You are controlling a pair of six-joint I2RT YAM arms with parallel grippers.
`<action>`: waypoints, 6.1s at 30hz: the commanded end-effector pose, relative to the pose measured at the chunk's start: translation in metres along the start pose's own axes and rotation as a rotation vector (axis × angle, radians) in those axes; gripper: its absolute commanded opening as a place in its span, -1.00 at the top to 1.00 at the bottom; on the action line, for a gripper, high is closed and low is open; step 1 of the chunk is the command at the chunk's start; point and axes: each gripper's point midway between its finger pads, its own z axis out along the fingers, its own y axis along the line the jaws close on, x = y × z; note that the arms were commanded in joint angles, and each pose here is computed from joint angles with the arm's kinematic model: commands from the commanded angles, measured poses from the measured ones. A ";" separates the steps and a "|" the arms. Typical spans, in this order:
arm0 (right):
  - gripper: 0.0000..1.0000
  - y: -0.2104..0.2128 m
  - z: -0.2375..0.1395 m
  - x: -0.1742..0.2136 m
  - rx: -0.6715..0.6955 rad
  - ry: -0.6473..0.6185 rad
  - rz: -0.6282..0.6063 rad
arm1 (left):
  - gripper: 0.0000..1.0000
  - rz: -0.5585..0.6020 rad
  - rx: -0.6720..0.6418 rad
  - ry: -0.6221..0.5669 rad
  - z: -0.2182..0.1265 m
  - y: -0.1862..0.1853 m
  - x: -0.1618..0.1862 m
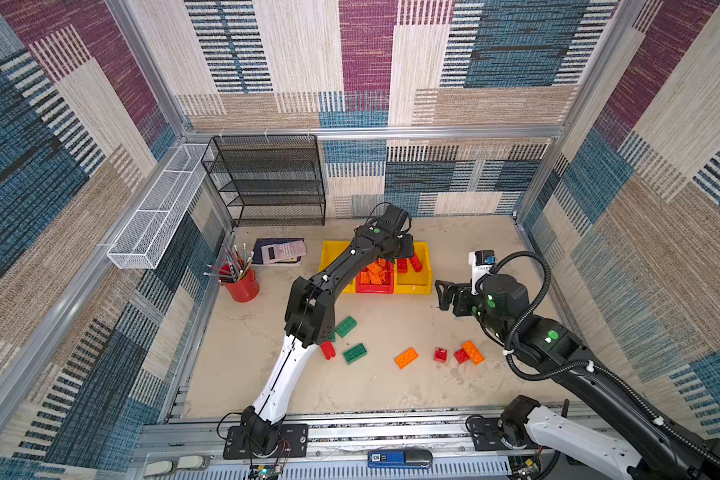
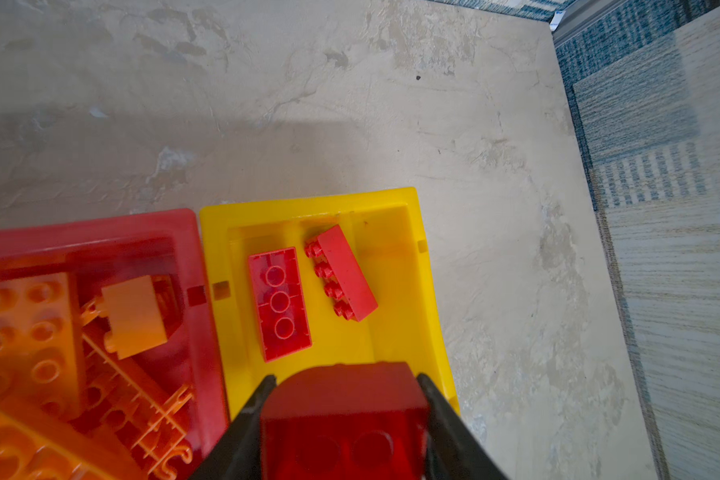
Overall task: Sort the legos into containers by color
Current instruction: 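Release the red brick into the yellow bin holding red bricks, then move the left gripper back down to the red brick among green bricks, then grasp the tall red brick with the left gripper and lift it, then carry the red brick with the left gripper into the red-brick bin and release, then return the left gripper to the green bricks and grasp a green 2x4 brick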
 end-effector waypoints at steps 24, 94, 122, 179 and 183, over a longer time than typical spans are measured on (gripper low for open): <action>-0.99 0.024 0.026 0.015 -0.095 0.065 -0.023 | -0.72 -0.100 -0.192 -0.083 -0.168 0.088 0.115; -0.99 0.031 0.020 0.037 -0.174 0.116 0.038 | 0.51 -0.181 -0.501 0.082 -0.201 0.193 0.251; -0.99 0.018 -0.007 0.023 -0.145 0.053 0.106 | 0.46 0.035 -0.054 0.049 -0.058 -0.007 0.035; -0.99 0.097 0.025 0.074 -0.289 0.283 0.062 | -0.44 -0.091 -0.418 0.070 -0.165 0.204 0.225; -0.99 0.094 0.026 0.072 -0.269 0.280 0.060 | -0.40 -0.100 -0.419 0.108 -0.155 0.209 0.231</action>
